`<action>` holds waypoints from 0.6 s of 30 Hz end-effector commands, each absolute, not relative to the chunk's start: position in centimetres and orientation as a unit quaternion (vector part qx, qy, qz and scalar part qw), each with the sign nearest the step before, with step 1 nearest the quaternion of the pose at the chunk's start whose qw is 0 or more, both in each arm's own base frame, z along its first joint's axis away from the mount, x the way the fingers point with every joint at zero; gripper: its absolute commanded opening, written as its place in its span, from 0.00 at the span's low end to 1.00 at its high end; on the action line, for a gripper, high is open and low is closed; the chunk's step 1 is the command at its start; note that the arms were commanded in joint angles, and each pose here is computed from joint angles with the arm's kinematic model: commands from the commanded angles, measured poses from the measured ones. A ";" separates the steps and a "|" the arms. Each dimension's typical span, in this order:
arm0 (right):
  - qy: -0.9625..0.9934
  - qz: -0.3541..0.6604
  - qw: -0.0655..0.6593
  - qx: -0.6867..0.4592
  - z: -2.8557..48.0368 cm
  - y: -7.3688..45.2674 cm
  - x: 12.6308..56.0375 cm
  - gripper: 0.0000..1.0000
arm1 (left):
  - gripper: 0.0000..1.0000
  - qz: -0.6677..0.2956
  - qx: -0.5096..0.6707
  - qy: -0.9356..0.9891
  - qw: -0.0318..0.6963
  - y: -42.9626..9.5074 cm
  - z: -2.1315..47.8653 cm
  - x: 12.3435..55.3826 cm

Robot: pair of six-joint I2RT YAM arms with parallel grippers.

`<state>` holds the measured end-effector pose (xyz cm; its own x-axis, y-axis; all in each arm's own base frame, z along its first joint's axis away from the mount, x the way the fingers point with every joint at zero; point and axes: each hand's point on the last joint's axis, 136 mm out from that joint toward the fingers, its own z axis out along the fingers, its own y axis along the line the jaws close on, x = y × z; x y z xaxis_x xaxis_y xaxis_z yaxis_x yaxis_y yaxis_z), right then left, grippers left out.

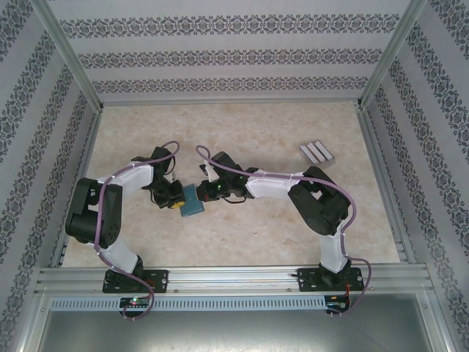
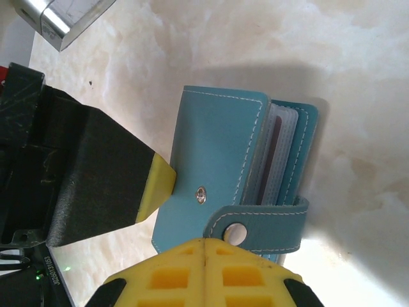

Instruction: Put the credit cards into the card holder

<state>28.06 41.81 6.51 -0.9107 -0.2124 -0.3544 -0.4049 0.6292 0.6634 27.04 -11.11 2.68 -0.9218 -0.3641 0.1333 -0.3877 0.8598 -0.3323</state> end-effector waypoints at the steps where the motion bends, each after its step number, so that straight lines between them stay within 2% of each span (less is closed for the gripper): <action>1: 0.887 0.407 0.122 -0.182 7.2 42.4 28.3 0.00 | 0.16 0.186 0.195 -0.962 0.049 -11.6 1.5 26.8; 18: 0.890 0.411 0.095 -0.175 5.6 42.8 28.6 0.00 | 0.21 0.192 0.203 -0.958 0.057 -12.0 1.0 27.5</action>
